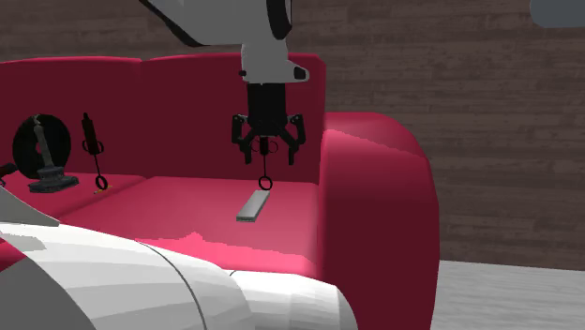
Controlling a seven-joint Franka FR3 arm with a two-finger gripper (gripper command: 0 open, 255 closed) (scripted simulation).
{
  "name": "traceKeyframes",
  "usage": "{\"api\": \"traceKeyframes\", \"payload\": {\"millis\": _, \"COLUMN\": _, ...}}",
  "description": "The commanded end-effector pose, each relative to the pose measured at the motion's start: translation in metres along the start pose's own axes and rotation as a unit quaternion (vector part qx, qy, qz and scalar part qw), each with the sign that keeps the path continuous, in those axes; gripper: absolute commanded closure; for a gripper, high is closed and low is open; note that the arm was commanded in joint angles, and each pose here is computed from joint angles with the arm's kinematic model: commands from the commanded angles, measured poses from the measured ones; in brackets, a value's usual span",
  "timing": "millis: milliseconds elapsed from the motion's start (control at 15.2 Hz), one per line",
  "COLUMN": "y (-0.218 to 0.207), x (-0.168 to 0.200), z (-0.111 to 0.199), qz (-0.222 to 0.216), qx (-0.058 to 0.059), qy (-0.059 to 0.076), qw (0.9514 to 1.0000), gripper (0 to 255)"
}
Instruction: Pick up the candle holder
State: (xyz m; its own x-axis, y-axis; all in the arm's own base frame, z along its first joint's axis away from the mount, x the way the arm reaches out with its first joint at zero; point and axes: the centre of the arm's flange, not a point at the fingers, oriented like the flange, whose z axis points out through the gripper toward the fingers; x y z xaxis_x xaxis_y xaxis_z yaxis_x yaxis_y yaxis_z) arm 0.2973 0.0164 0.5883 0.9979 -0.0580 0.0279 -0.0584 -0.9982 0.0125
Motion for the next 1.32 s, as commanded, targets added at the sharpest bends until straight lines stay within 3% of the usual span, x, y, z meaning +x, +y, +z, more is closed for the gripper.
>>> {"api": "traceKeyframes", "payload": {"millis": 0, "y": 0.0, "x": 0.0, "z": 0.0, "qz": 0.0, "qx": 0.0, "qy": 0.0, "qw": 1.0, "gripper": 0}}
{"api": "traceKeyframes", "payload": {"millis": 264, "y": 0.011, "x": 0.048, "z": 0.003, "qz": -0.053, "qx": 0.01, "qy": 0.013, "qw": 0.9985, "gripper": 0}}
{"api": "traceKeyframes", "payload": {"millis": 594, "y": 0.017, "x": 0.11, "z": 0.006, "qz": -0.119, "qx": 0.023, "qy": 0.03, "qw": 0.9922, "gripper": 0}}
{"api": "traceKeyframes", "payload": {"millis": 924, "y": 0.016, "x": 0.172, "z": 0.007, "qz": -0.184, "qx": 0.036, "qy": 0.046, "qw": 0.9812, "gripper": 0}}
{"api": "traceKeyframes", "payload": {"millis": 1254, "y": 0.006, "x": 0.233, "z": 0.005, "qz": -0.249, "qx": 0.048, "qy": 0.063, "qw": 0.9654, "gripper": 0}}
